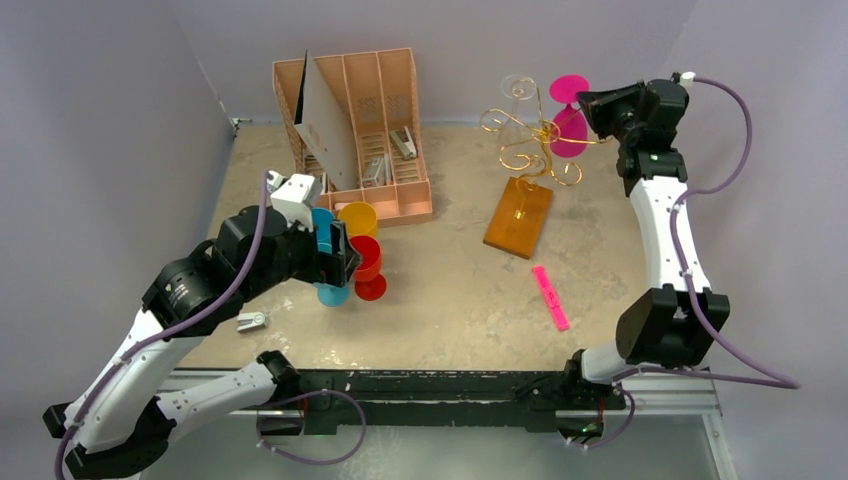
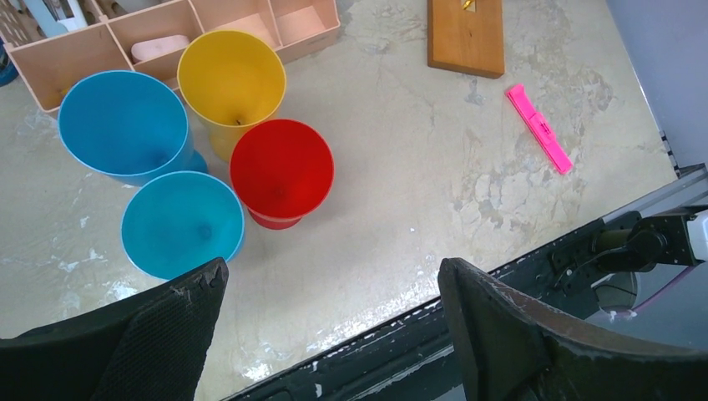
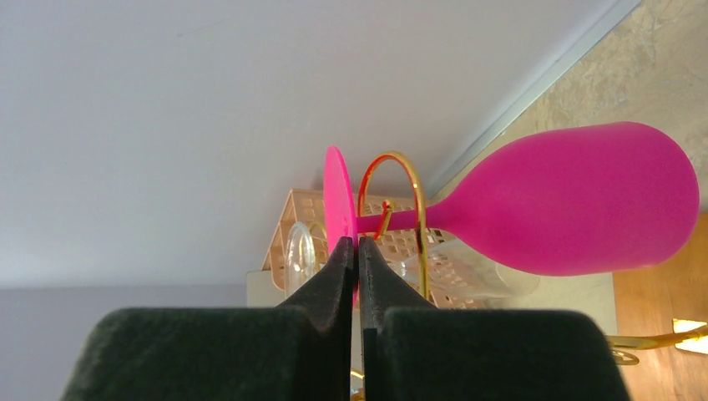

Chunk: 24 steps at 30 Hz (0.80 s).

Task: Take the wine glass off the wine glass rack
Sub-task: Pick up the wine glass from the wine rack.

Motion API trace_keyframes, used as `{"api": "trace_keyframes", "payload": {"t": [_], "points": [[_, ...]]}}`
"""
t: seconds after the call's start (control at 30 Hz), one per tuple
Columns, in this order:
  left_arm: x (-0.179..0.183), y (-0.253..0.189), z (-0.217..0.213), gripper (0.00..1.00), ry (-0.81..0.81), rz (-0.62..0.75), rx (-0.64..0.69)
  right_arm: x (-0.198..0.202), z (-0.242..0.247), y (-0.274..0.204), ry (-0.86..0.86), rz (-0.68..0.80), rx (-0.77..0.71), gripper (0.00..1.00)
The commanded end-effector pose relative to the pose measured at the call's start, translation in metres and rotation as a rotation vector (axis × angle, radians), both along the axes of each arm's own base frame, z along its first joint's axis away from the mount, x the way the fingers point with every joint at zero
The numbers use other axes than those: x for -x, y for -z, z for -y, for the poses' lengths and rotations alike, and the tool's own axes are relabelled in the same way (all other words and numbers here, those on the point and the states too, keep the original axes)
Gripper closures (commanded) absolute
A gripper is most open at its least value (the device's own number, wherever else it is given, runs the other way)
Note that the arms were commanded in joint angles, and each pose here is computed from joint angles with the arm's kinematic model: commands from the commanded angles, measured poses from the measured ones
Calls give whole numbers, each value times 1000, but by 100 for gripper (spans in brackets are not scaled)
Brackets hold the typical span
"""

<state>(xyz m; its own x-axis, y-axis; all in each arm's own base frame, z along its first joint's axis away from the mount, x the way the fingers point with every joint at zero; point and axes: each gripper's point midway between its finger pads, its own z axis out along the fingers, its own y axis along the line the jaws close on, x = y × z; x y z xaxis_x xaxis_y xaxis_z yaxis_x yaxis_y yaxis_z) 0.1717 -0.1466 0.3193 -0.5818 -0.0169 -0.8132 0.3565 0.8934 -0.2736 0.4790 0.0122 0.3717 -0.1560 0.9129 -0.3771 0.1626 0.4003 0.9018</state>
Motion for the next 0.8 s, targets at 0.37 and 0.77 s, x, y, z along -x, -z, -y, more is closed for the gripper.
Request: {"api": "trace_keyframes", "payload": {"t": [0.37, 0.77], "points": [[3, -2, 3, 5, 4, -20, 22, 11, 20, -39, 114, 144, 31, 100], [1, 13, 6, 5, 1, -59, -5, 10, 26, -33, 156, 163, 5, 100]]}}
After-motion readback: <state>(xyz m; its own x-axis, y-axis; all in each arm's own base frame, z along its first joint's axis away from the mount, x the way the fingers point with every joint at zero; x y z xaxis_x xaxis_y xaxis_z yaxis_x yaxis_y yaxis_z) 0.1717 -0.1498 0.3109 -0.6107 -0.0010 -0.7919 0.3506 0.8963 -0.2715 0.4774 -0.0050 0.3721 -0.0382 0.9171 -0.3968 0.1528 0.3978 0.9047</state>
